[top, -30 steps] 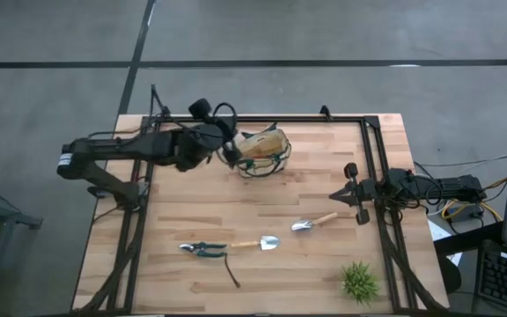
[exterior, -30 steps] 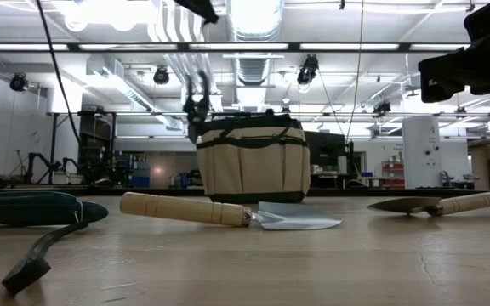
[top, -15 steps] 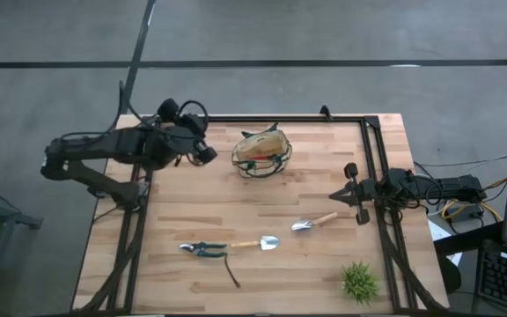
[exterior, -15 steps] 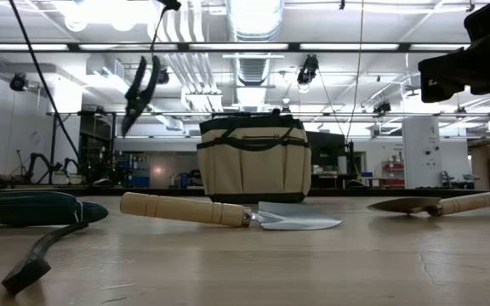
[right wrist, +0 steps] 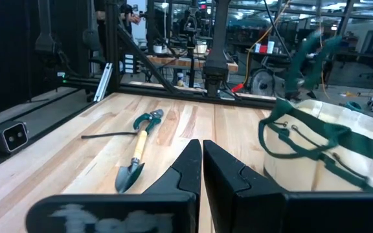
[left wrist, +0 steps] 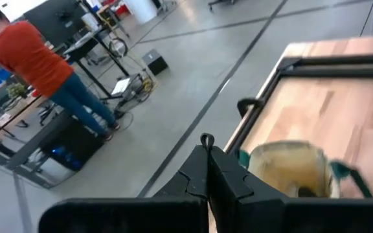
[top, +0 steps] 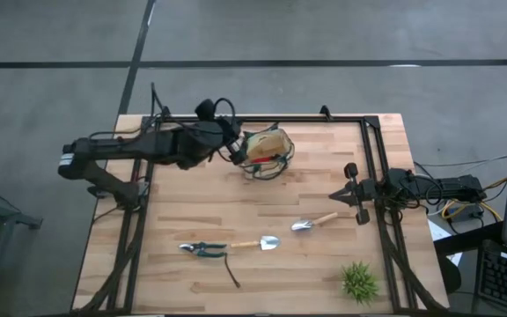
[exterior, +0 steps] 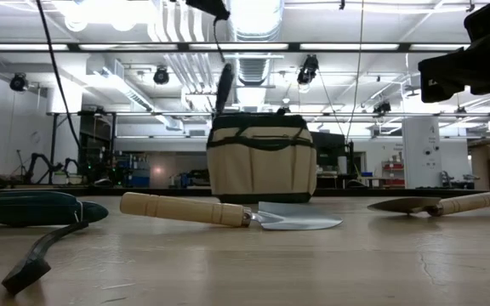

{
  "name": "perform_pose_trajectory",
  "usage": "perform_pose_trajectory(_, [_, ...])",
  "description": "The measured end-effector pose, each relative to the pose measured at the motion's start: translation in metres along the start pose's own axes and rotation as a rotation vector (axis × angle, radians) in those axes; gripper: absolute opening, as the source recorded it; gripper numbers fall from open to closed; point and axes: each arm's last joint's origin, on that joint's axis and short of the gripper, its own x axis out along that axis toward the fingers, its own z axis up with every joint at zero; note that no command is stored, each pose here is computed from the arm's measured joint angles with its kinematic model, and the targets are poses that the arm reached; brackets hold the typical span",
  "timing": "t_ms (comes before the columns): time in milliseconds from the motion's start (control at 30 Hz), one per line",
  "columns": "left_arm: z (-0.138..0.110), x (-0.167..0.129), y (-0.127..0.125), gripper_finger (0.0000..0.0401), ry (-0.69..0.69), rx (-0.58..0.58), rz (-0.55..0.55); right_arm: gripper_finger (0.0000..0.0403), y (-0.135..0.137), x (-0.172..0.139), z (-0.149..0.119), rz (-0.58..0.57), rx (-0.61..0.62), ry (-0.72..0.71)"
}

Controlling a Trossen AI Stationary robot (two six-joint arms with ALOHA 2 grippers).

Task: Pick & Place Garden tools in Gardening bag
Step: Put the top right shear scissors into the gardening bag

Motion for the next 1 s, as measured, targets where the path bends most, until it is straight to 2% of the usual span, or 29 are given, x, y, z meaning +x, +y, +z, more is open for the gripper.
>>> perform_pose_trajectory(200, [0.001, -0.005, 0.006, 0.0003, -0.004, -0.023, 0.006, 0.0008, 0.0, 0.0, 0.0, 0.0, 0.0, 0.0])
perform_pose_trajectory(467, [0.014, -0.015, 0.019, 0.0003, -0.114, -0.11, 0.022, 0.0008, 0.0, 0.0, 0.0, 0.0, 0.0, 0.0])
perform_pose_trajectory(633, [0.015, -0.009, 0.019, 0.0003, -0.141, -0.131, -0.04, 0.0008, 0.0, 0.0, 0.0, 0.0, 0.0, 0.0])
perform_pose_trajectory(867, [0.019, -0.008, 0.019, 0.0003, -0.178, -0.187, -0.041, 0.0008, 0.0, 0.0, 0.0, 0.0, 0.0, 0.0])
perform_pose_trajectory(1000, [0.02, -0.008, 0.017, 0.0003, -0.195, -0.22, -0.112, 0.0008, 0.0, 0.0, 0.0, 0.0, 0.0, 0.0])
